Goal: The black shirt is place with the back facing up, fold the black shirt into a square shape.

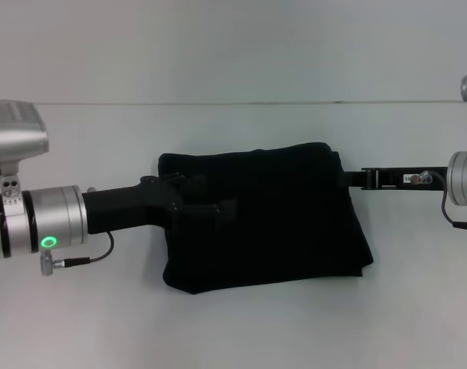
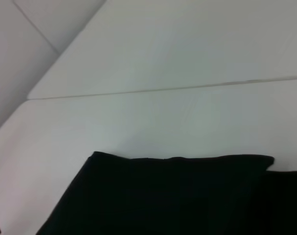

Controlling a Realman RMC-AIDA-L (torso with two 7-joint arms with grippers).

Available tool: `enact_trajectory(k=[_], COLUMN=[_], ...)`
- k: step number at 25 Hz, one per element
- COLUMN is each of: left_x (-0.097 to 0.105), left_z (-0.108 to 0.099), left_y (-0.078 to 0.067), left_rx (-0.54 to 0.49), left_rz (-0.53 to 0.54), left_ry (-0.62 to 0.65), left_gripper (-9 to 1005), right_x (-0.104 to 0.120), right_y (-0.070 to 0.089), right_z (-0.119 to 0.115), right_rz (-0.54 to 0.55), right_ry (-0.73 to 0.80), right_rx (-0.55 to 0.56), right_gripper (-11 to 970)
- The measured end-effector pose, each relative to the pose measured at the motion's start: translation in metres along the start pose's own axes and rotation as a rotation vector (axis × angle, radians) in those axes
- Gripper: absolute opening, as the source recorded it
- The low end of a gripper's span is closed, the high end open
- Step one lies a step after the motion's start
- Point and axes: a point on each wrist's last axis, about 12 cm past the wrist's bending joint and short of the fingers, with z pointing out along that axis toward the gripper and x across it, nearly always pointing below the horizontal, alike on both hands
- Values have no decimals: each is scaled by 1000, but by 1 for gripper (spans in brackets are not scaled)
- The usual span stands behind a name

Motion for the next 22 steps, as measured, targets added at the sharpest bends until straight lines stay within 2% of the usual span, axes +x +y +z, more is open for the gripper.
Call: enact_trajectory(k=[5, 11, 19, 22], left_x=[-2, -2, -4, -4], left_z=[2, 2, 0, -1], left_y=[5, 9, 16, 24], left_rx=[-45, -76, -137, -205], left_rz=[-25, -30, -86, -144], left_ry=[4, 3, -20, -27], left_gripper=[893, 890, 886, 884], right_x=[0, -7, -4, -1], right_y=[-5, -13, -16, -16], right_z=[-3, -13, -38, -41], right_rz=[-13, -16, 8, 11], right_ry=[-37, -91, -23, -22], right_rx=[21, 37, -71, -89], right_gripper=[0, 170, 594, 579])
